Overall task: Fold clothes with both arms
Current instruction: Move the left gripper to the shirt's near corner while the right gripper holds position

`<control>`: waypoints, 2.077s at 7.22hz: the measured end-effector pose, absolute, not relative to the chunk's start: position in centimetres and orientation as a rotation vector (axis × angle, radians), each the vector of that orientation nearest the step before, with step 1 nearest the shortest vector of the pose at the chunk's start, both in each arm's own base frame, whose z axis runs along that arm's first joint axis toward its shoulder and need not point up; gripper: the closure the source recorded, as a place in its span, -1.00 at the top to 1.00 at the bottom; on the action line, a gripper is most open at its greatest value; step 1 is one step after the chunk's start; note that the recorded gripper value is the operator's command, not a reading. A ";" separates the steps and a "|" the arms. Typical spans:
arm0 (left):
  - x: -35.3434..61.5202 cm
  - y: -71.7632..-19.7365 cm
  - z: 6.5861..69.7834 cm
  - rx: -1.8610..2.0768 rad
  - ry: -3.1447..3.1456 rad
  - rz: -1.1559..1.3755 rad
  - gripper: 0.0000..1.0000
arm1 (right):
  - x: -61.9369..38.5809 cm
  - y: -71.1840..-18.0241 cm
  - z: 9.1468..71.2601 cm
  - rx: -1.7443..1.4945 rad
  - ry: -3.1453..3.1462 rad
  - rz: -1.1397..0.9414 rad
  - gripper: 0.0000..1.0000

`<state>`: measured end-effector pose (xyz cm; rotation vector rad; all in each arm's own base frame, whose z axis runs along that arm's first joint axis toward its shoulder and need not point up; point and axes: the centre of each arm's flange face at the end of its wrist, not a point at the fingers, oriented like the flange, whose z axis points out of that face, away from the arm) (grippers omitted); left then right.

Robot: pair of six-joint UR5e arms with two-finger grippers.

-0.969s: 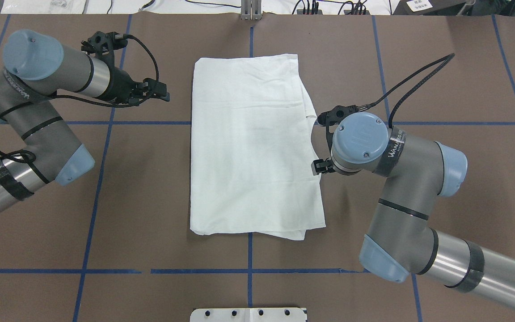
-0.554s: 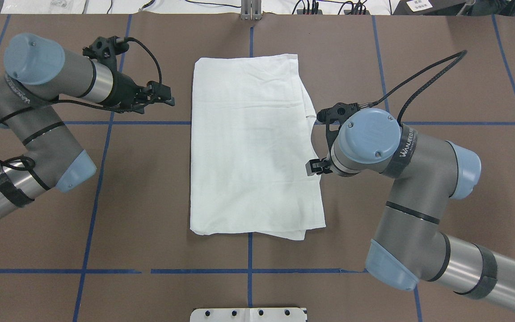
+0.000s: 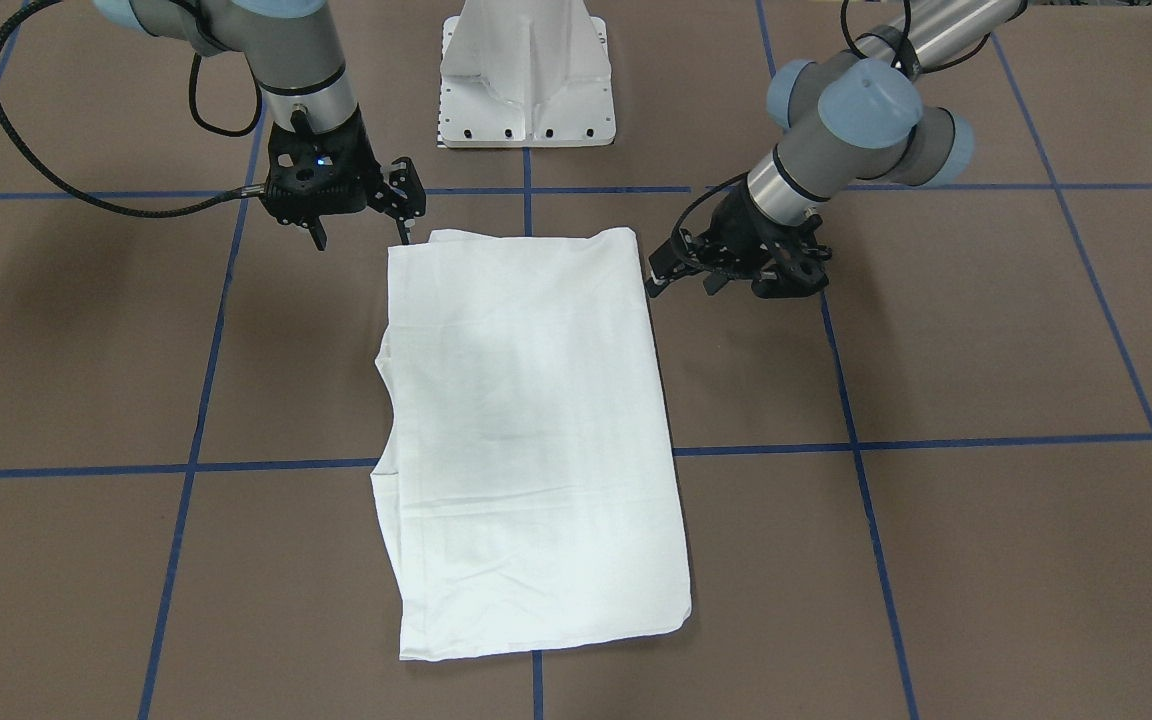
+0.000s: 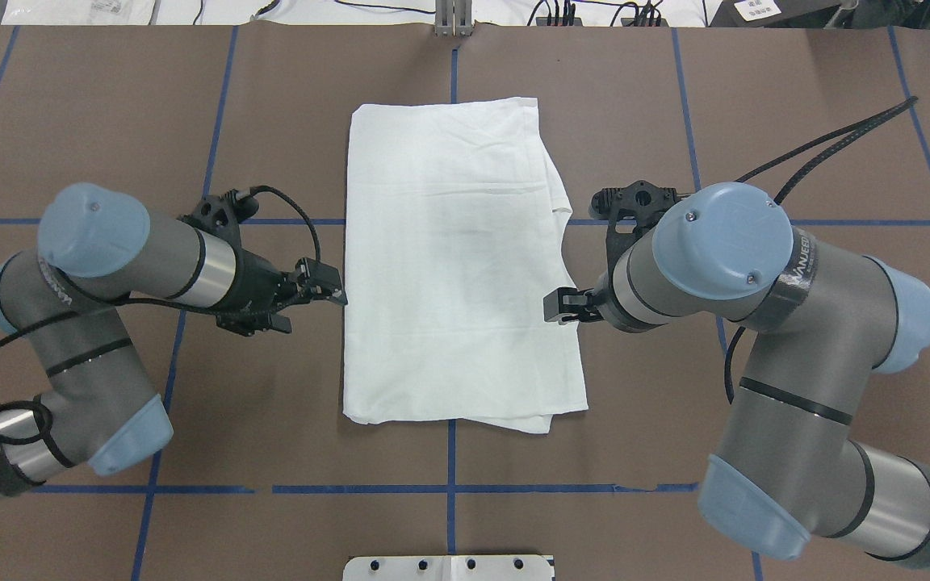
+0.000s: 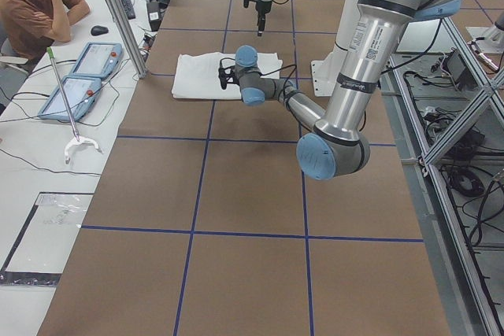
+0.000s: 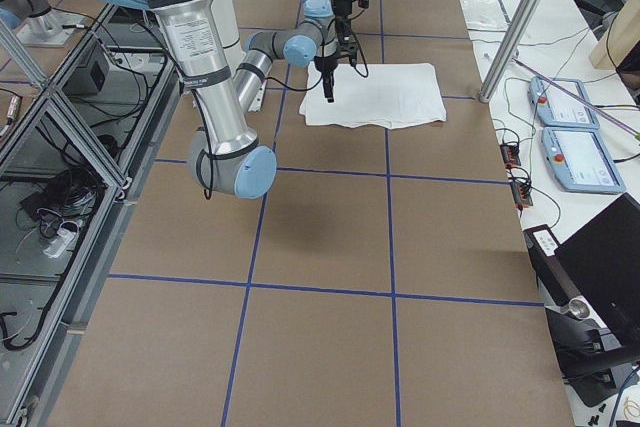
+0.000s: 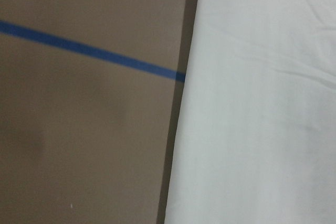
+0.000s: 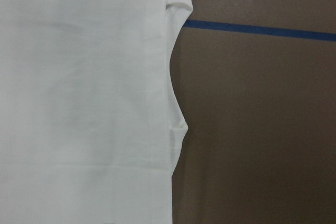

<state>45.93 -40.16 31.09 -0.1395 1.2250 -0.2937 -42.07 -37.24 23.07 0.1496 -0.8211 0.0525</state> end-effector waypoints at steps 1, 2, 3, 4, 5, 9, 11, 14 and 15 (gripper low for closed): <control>48.1 -36.9 30.4 -0.208 1.200 -0.328 0.97 | -41.7 -36.9 22.6 0.140 -0.838 0.060 1.00; 49.8 -34.4 29.6 -0.254 1.166 -0.357 0.92 | -41.5 -36.8 22.3 0.136 -0.847 0.062 1.00; 51.1 -33.0 28.8 -0.282 1.136 -0.370 0.84 | -41.4 -36.7 22.2 0.134 -0.850 0.062 1.00; 51.9 -32.3 28.5 -0.291 1.113 -0.377 0.81 | -41.4 -36.7 22.2 0.134 -0.851 0.062 1.00; 52.5 -32.0 28.4 -0.287 1.101 -0.384 0.81 | -41.5 -36.7 22.2 0.133 -0.851 0.062 1.00; 53.5 -32.3 29.3 -0.269 1.073 -0.404 0.72 | -41.6 -36.7 22.2 0.131 -0.849 0.062 1.00; 53.8 -32.5 29.4 -0.258 1.069 -0.413 0.50 | -41.6 -36.7 22.3 0.129 -0.848 0.061 1.00; 54.2 -32.8 29.1 -0.247 1.060 -0.426 0.42 | -41.8 -36.7 22.4 0.127 -0.846 0.060 1.00; 54.5 -33.0 29.1 -0.242 1.056 -0.431 0.42 | -41.8 -36.7 22.4 0.127 -0.845 0.059 1.00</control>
